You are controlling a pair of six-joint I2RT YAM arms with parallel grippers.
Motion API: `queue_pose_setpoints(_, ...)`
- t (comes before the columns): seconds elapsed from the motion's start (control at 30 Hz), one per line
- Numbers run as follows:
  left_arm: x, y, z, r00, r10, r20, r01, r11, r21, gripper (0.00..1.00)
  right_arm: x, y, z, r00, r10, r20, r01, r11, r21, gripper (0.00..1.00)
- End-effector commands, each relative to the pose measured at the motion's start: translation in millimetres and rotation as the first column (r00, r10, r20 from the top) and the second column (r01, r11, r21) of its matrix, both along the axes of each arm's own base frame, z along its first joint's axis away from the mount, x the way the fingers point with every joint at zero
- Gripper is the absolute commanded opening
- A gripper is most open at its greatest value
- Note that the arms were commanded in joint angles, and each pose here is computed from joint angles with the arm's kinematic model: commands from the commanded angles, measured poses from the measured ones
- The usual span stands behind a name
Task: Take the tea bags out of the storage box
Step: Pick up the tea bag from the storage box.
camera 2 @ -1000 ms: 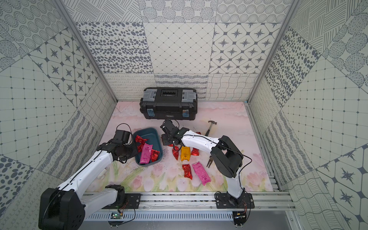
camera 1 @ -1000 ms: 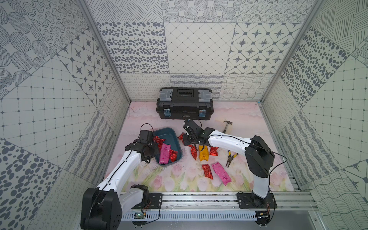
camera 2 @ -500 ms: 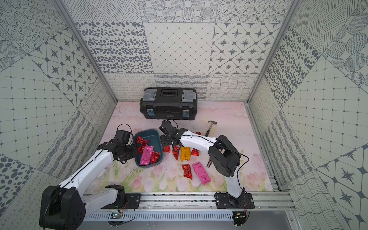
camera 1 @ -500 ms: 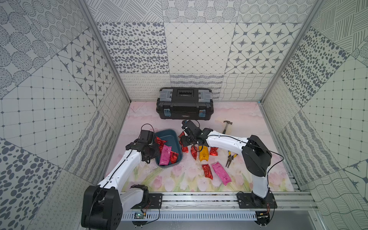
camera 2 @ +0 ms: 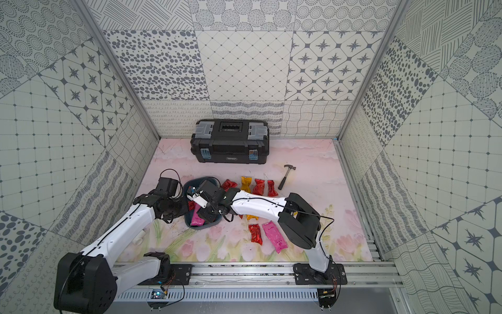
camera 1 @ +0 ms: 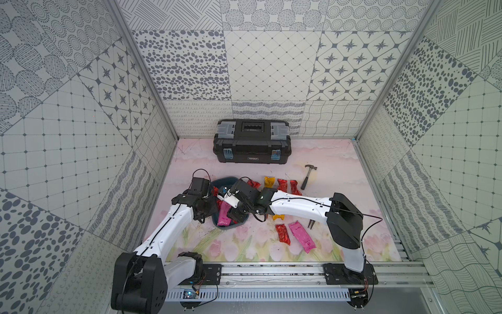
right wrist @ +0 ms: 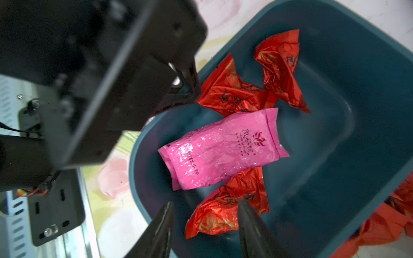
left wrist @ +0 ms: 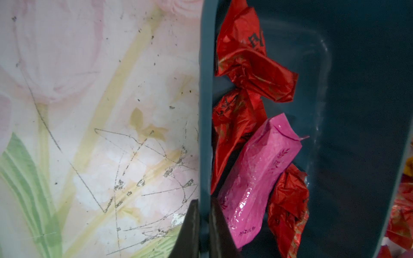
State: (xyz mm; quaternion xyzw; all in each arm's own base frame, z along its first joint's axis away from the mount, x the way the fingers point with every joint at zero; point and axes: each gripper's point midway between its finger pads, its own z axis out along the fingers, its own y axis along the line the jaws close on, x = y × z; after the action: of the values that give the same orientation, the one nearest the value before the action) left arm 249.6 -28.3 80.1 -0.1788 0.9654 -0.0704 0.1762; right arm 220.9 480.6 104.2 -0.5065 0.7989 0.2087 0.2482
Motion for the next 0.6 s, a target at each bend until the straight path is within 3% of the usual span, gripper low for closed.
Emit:
queue_pose_setpoints(0.0,2.2,-3.8,3.2,1.0,-0.027,0.007,0.027,0.999,-0.016,0.0,6.1,1.7,-14.9,0.999,0.031,0.007,-0.031,0.999,-0.044,0.52)
queue_pose_setpoints(0.2,2.2,-3.7,3.1,1.0,-0.024,0.008,0.024,1.0,-0.018,0.0,7.2,-1.6,-34.7,1.0,-0.009,-0.019,0.007,0.996,-0.09,0.63)
queue_pose_setpoints(0.33,2.8,-4.4,3.3,1.0,-0.026,0.01,0.026,0.999,-0.021,0.0,8.3,-6.3,-49.2,0.999,-0.032,-0.022,0.029,0.991,-0.128,0.64)
queue_pose_setpoints(0.47,2.9,-4.6,3.5,1.0,-0.027,0.011,0.027,0.999,-0.021,0.0,15.9,-11.4,-62.0,0.998,-0.066,0.002,0.066,0.982,-0.174,0.6)
queue_pose_setpoints(0.57,3.0,-4.3,3.7,1.0,-0.025,0.011,0.026,0.999,-0.021,0.0,20.3,-14.0,-65.6,0.996,-0.084,0.019,0.086,0.978,-0.19,0.49)
